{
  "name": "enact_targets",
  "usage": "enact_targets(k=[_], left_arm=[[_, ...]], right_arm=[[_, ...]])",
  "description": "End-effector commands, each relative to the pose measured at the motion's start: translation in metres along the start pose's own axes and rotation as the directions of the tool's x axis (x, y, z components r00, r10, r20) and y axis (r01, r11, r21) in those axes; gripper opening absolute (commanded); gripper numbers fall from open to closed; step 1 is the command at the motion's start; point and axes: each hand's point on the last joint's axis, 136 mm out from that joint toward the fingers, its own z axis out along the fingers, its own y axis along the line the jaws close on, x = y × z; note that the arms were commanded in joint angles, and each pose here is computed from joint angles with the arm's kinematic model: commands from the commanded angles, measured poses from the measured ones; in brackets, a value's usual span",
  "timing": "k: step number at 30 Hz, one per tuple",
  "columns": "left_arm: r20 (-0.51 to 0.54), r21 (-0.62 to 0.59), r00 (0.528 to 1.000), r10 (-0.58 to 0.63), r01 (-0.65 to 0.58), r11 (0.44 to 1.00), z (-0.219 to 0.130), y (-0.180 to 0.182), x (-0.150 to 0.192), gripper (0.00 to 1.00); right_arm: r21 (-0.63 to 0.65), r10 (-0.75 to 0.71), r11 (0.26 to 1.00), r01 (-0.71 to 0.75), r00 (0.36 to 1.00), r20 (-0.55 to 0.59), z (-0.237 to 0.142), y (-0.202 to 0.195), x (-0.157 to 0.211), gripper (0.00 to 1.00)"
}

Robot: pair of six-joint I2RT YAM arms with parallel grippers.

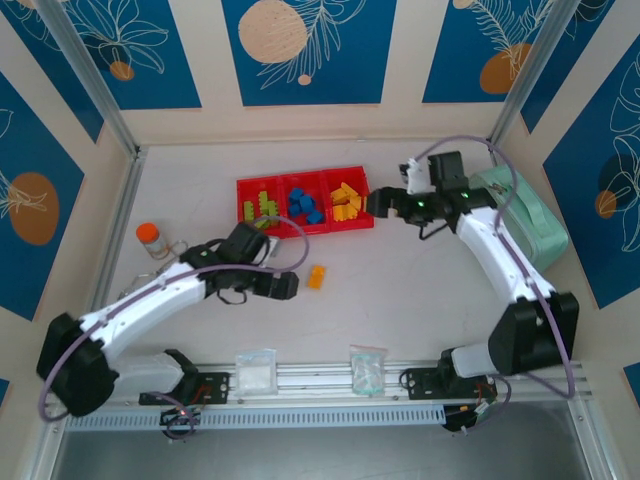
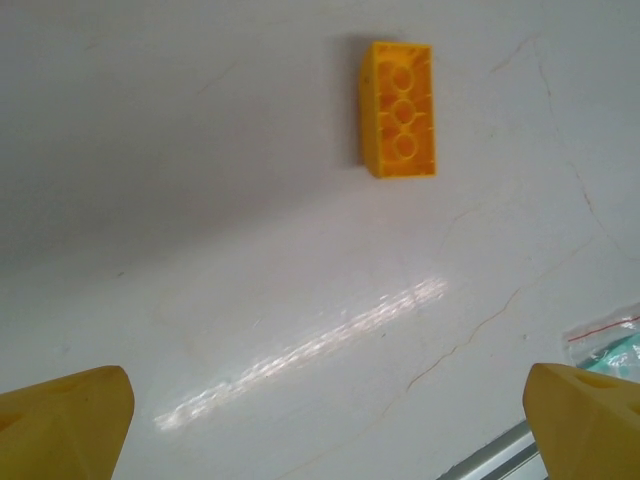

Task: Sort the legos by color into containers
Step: Pick up the lego from the center of the table.

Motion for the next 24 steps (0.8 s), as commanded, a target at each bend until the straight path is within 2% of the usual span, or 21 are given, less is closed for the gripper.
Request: enact_targets(k=[1,7,11,17,24], left_arm=[[0.012,0.014,0.999,0.041,-0.042,0.999,0.011,-0.022,-0.028,0.99],[-0.101,-0.023,0.991,0.086,-0.089,0.996,0.048,-0.035,-0.038,0.99],[-0.162,-0.06,0.982,0.097,-0.108,0.992,0.068,-0.04,-0.044,0.94],[-0.224,-0.154,0.972,0.073,-0.109,0.982,0.089,-0.028,-0.048,0.88],[-0.268,-0.168,0.962,0.057,-0.105,0.98,0.109,-0.031,-0.046,0.8]], right_arm=[[-0.04,0.019,0.999,-0.017,0.998,0.064,-0.02,-0.002,0.009,0.99],[0.03,0.076,0.996,-0.079,0.993,0.089,-0.037,-0.025,0.032,0.99],[0.033,0.076,0.996,-0.081,0.99,0.12,-0.043,-0.025,0.035,0.99],[0.045,0.081,0.995,-0.088,0.988,0.132,-0.047,-0.027,0.043,1.0],[0.044,0.085,0.995,-0.092,0.986,0.143,-0.053,-0.027,0.062,1.0]])
